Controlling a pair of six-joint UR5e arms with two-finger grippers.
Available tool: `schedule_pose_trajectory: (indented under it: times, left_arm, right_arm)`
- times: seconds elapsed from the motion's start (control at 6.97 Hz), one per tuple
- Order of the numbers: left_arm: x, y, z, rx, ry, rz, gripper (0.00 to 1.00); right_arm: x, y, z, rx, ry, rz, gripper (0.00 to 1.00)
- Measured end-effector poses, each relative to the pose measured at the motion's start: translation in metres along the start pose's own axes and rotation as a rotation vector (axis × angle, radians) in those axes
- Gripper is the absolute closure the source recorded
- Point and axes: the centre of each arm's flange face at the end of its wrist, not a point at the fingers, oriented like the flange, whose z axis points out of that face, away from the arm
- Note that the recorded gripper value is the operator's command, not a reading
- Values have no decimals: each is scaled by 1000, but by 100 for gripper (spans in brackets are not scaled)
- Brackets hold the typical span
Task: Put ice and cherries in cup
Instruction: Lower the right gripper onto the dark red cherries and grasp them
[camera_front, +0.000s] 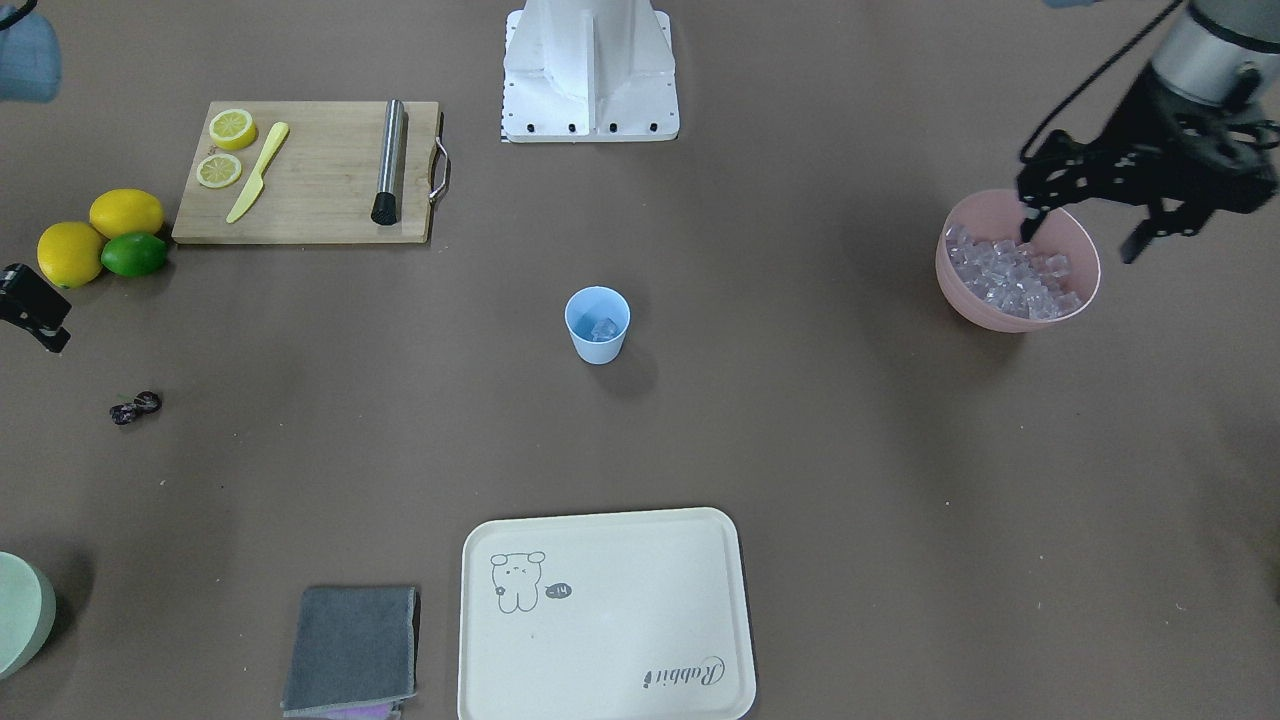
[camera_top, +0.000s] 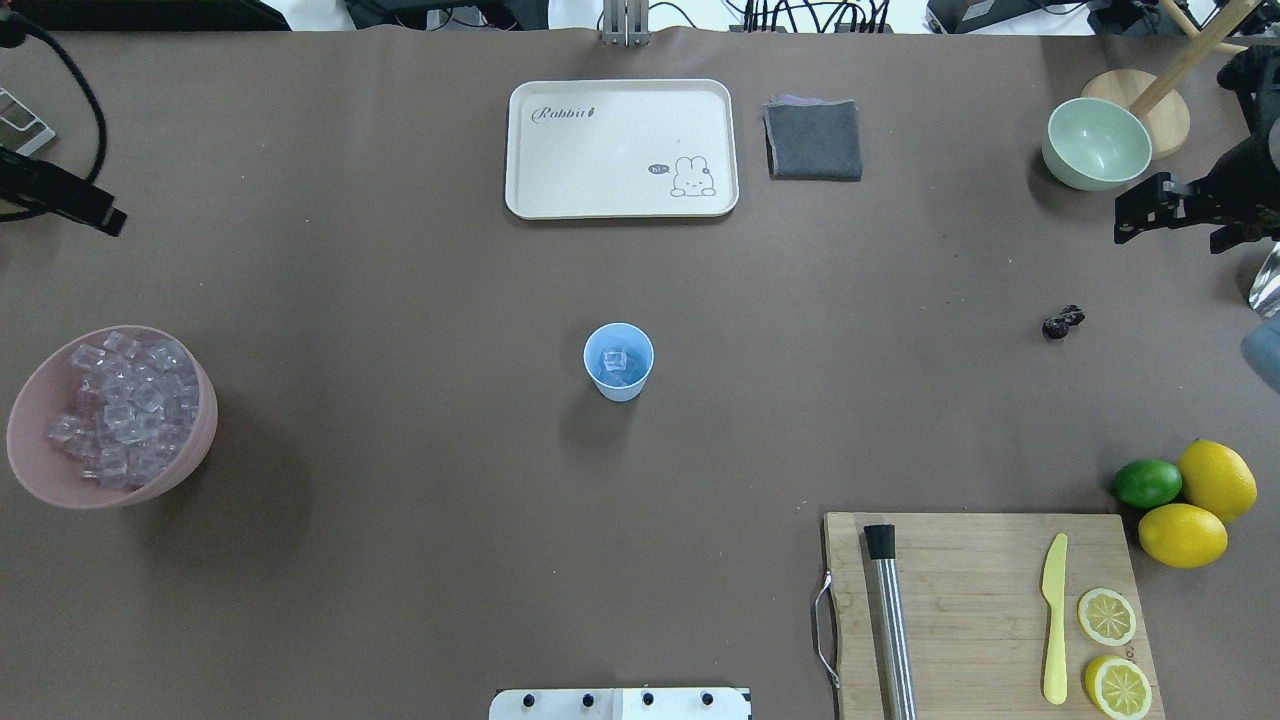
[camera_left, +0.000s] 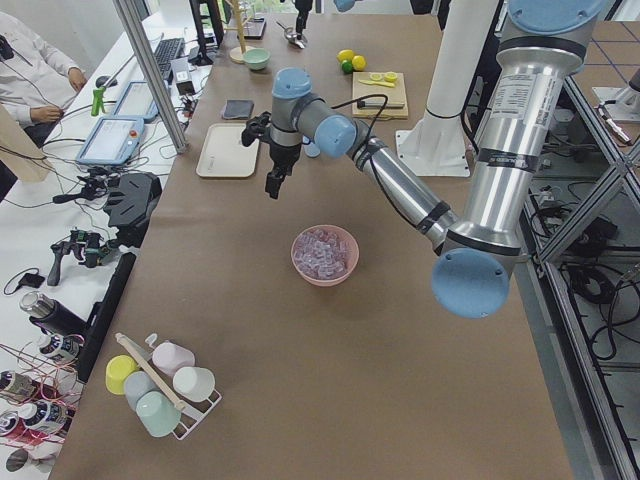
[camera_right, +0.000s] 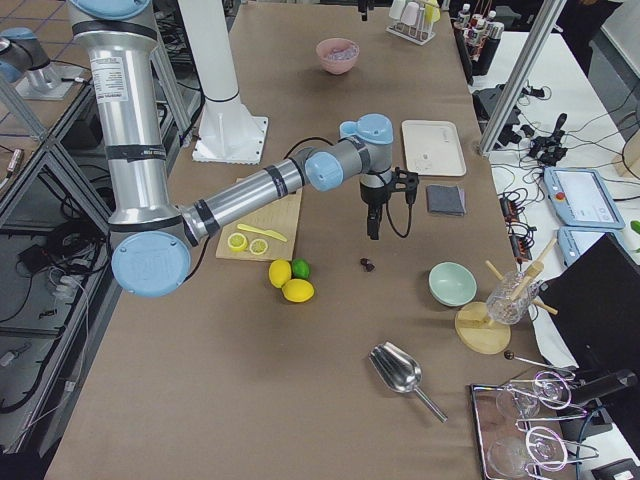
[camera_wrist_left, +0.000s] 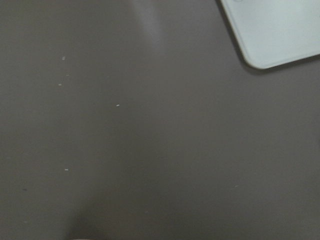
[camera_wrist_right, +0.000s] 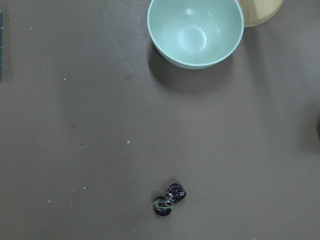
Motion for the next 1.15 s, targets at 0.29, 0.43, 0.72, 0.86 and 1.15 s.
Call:
schedule_pose_trajectory:
  times: [0.29,0.43,0.72,0.86,1.15]
  left_arm:
    - [-54,8,1,-19,-28,31,1]
    - [-60,10,2,-22,-32,35,1]
    - [-63,9,3,-23,-35,37,1]
    - [-63,8,3,-21,-36,38,1]
    - [-61,5,1,-16,-36,43,1]
  right_arm:
    - [7,-4,44,4,-1,-76,6]
    - [16,-8,69,17,-13,-83,16]
    - [19,-7,92,22,-28,-25,33]
    - [14,-4,98,18,-29,28,33]
    - [2,4,110,22,-10,154,39]
